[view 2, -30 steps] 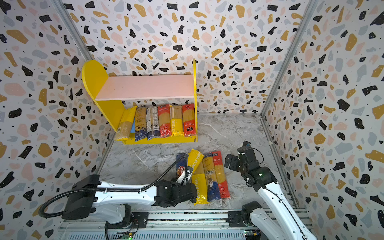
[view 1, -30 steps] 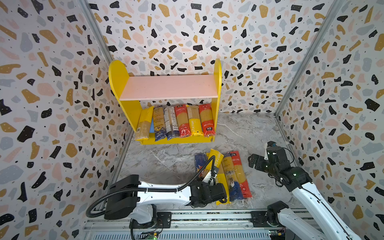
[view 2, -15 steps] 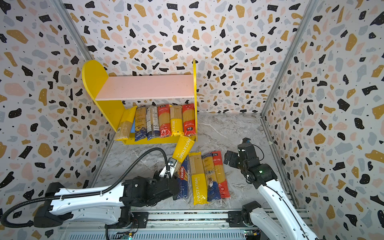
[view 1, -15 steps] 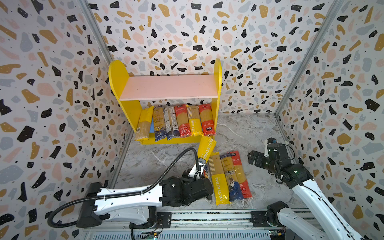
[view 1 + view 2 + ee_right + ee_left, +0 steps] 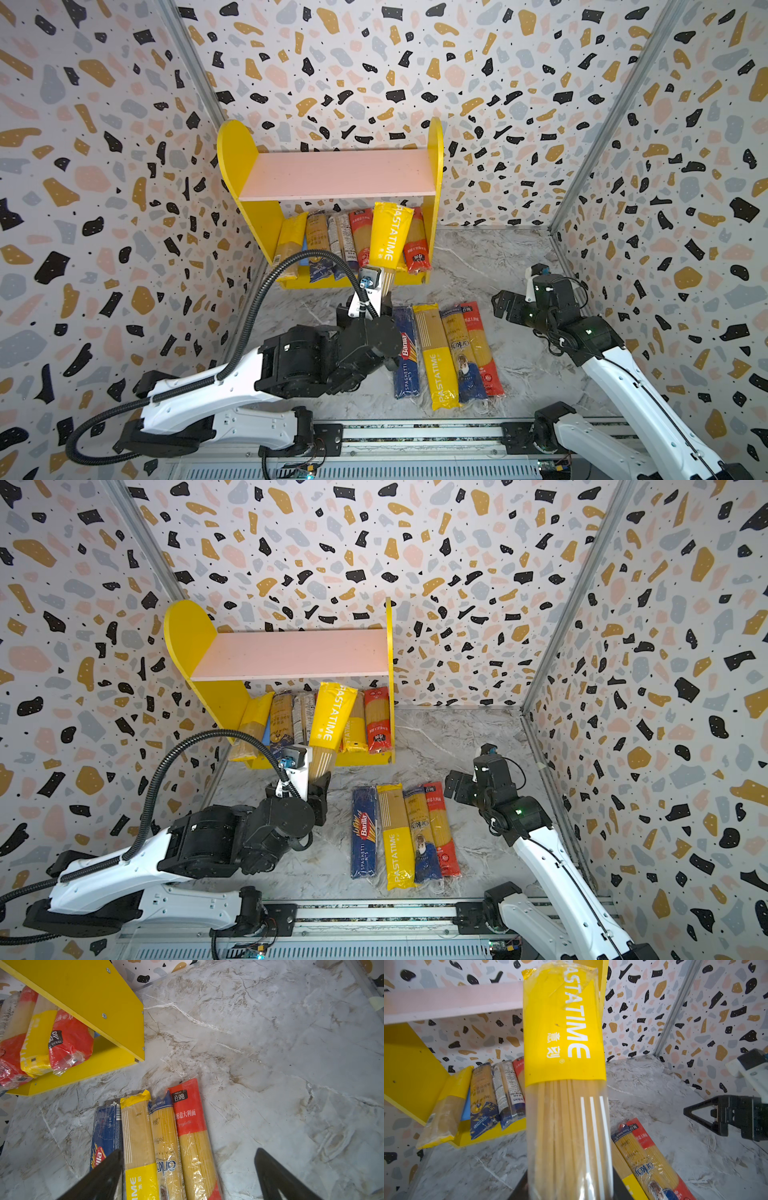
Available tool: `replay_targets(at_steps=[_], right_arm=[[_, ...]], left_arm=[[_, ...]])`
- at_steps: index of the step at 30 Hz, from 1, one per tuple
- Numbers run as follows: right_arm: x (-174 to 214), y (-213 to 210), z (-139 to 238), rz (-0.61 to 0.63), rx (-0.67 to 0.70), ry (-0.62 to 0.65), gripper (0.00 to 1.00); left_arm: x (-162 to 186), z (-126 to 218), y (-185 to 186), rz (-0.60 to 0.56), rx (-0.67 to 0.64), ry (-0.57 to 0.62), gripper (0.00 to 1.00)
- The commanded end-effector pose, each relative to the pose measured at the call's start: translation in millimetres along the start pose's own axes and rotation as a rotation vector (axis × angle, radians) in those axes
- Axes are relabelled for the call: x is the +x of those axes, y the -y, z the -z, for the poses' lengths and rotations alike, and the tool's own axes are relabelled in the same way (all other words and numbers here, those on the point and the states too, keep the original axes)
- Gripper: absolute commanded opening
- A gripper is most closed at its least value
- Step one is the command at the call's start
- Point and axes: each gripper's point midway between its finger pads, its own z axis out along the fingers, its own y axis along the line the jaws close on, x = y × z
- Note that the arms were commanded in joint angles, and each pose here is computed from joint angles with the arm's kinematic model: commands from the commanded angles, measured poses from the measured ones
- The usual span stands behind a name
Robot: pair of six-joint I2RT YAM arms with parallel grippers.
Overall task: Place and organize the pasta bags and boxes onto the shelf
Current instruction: 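Lift the PASTATIME bag with the left gripper and carry it toward the upper shelf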
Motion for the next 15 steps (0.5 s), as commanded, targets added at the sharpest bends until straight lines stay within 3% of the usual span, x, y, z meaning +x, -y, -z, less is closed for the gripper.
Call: replay_targets(at_steps=[1, 6, 15], right_arm=[[-23, -13, 12, 0.020, -0.044, 0.061, 0.99], [-31, -18, 13, 0.028, -0.055, 0.074, 0.99], [-42, -24, 18, 0.038, -0.066, 0.091, 0.99]], left_arm=[[-63, 11, -17, 0.066, -0.110, 0.157, 0.00], [-103, -5, -15, 0.077, -0.125, 0.183, 0.00], [-165, -74, -13, 0.066, -0.119, 0.198, 0.00]])
